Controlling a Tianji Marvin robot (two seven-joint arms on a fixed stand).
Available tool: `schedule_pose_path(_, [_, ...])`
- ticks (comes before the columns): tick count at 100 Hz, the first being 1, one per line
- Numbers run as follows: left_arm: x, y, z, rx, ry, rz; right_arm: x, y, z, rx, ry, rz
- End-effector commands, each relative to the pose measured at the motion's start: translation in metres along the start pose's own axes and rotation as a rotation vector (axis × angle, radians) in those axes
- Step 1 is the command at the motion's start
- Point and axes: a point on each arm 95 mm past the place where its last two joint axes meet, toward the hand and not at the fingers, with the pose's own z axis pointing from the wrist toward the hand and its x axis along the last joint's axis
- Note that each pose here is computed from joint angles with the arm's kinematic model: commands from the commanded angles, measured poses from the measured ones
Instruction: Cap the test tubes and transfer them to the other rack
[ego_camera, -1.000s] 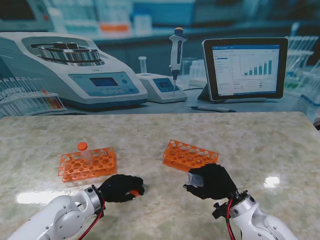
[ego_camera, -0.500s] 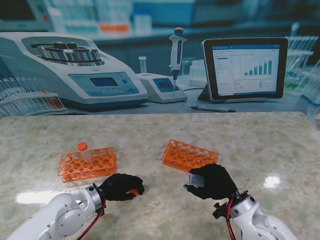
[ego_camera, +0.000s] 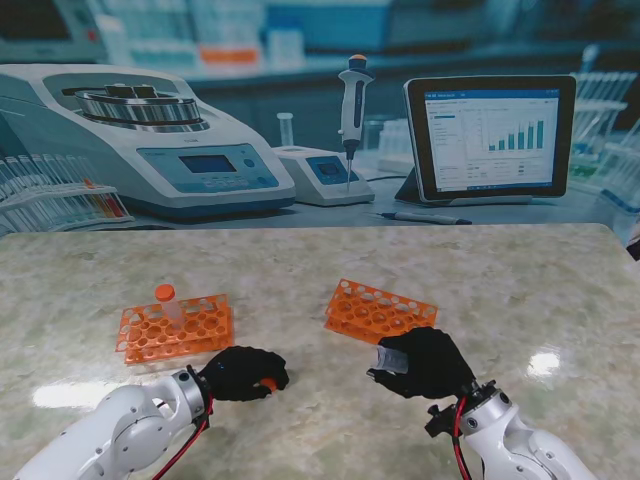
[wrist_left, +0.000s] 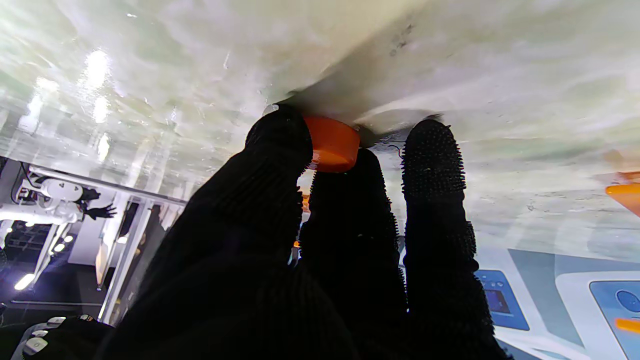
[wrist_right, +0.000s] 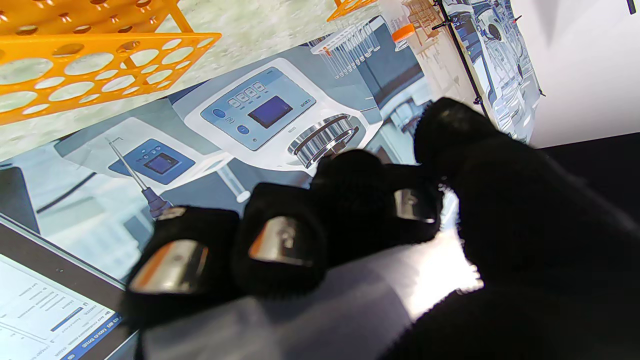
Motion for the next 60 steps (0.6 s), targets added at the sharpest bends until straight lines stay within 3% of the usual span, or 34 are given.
schedule_pose_path(1, [-0.006,0.044,-0.017,-0.131,-0.038,-0.023,0.001,-0.003,-0.002,0.005,-0.003,0.01])
schedule_pose_path(60, [-0.002,0.027,-0.012,-0.092,-0.001,0.002,0.001,-0.003,-0.002,0.001,-0.003,0.019])
